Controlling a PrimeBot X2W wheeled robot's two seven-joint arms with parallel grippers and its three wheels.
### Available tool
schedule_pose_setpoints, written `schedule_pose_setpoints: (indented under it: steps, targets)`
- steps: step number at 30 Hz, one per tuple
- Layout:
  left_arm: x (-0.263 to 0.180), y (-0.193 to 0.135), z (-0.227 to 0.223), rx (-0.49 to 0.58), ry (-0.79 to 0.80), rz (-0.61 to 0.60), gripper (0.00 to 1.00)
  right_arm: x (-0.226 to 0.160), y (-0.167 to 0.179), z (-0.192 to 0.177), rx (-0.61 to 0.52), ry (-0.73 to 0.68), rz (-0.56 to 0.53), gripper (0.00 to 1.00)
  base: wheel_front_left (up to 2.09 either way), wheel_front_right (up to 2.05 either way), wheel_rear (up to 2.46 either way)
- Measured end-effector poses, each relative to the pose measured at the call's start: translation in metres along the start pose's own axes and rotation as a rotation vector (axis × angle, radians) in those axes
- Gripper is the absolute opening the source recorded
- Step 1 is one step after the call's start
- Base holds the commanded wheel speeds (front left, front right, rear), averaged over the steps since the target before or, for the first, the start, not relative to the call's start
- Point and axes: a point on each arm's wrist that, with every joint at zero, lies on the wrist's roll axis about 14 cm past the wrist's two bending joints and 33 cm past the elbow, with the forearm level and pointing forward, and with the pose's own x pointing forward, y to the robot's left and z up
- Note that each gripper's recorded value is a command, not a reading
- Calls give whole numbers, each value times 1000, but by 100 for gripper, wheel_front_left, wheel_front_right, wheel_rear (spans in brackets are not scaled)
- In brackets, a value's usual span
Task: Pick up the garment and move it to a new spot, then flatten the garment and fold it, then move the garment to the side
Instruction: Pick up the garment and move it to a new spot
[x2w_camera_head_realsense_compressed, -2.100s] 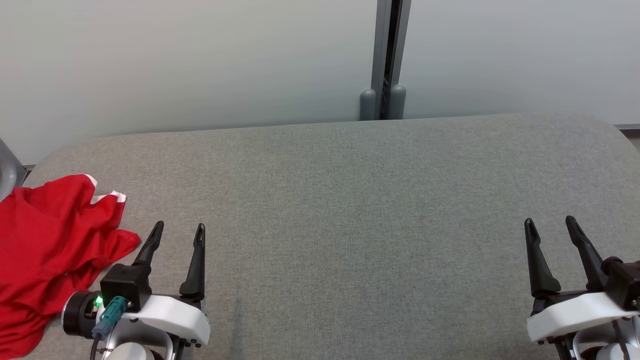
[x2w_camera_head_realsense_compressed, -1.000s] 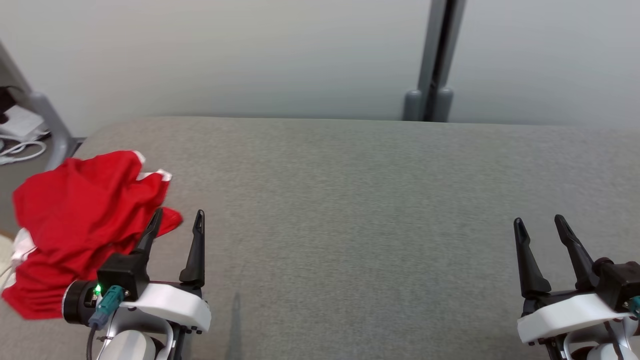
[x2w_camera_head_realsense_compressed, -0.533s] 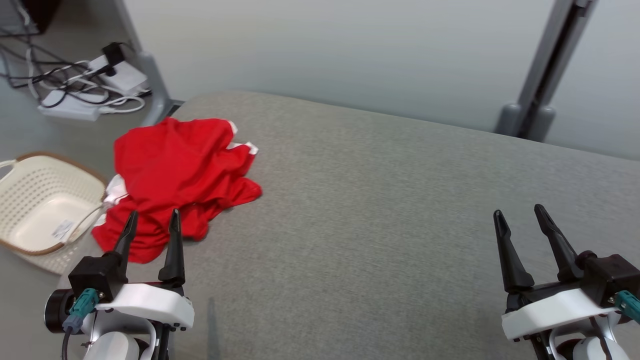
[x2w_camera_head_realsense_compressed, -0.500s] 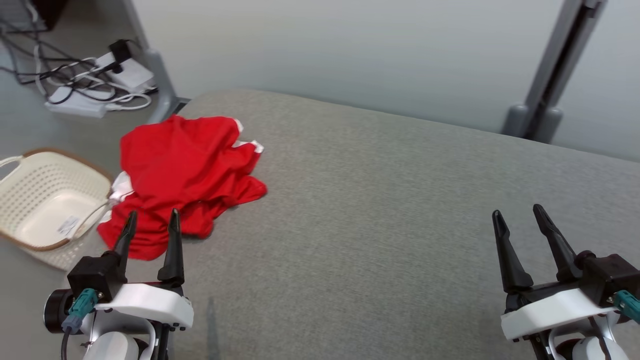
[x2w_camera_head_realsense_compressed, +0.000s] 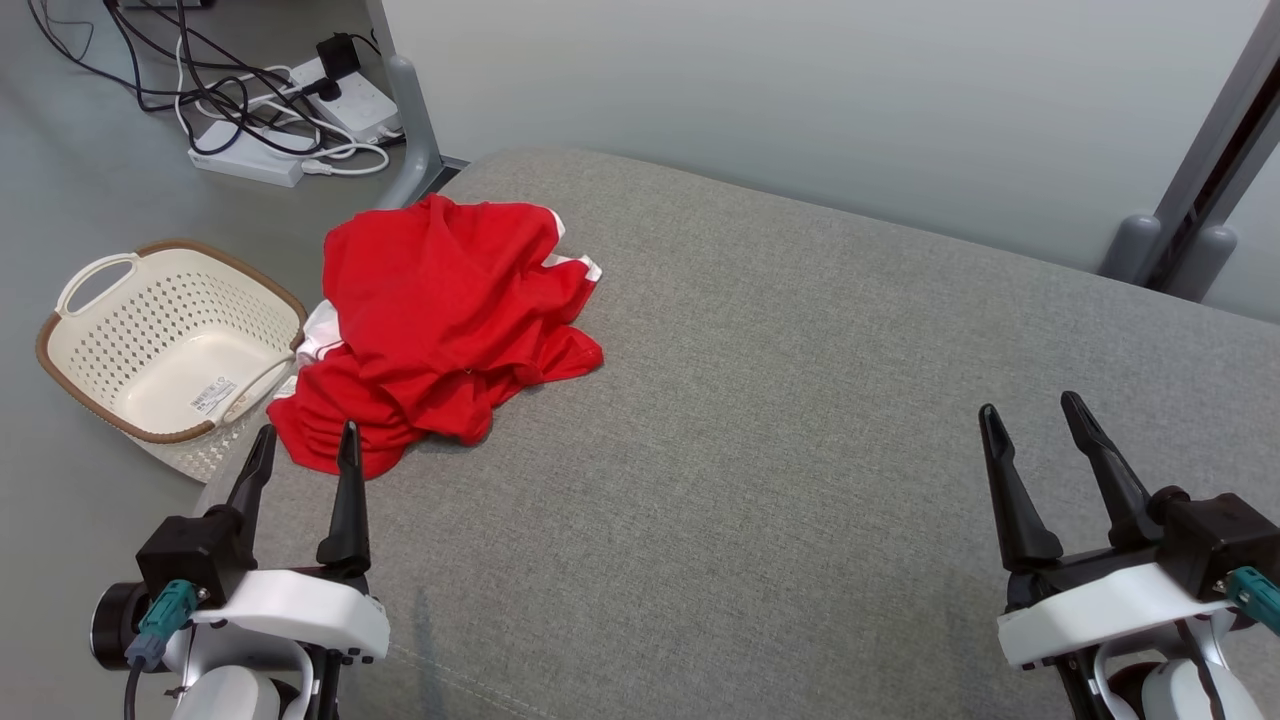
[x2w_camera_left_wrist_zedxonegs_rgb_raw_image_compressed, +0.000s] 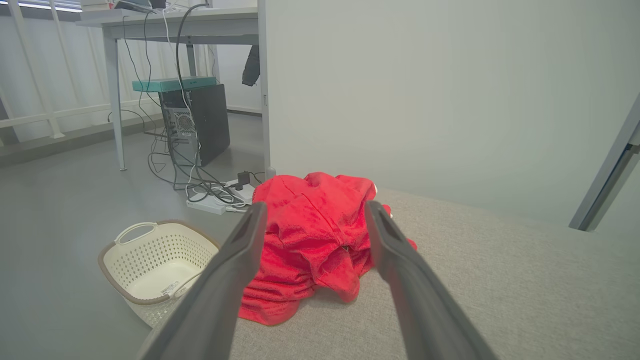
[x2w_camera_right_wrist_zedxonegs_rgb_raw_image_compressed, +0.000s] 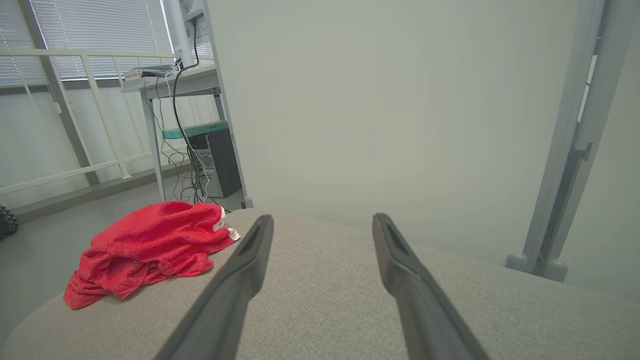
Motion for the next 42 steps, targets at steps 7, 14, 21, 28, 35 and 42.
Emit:
schedule_pose_setpoints:
  steps: [7,14,21,28,35,42]
  targets:
    - [0,0,-4,-5,11,6,100,1,-4,-1,4,-2,-12,100,0,0,0]
    - [11,-1,-2,-7,17,12,100,3,-9,-5,11,7,-21,100,0,0,0]
    - [52,-9,16,14,21,-24,100,8,-19,-8,9,12,-28,100,0,0,0]
    - [109,-20,-9,1,163,-46,100,14,-46,-18,4,31,-70,100,0,0,0]
    - [140,-17,-86,33,444,-5,100,9,-85,-43,12,76,-150,100,0,0,0]
    - [151,-18,-135,30,597,38,100,1,-110,-65,25,113,-211,100,0,0,0]
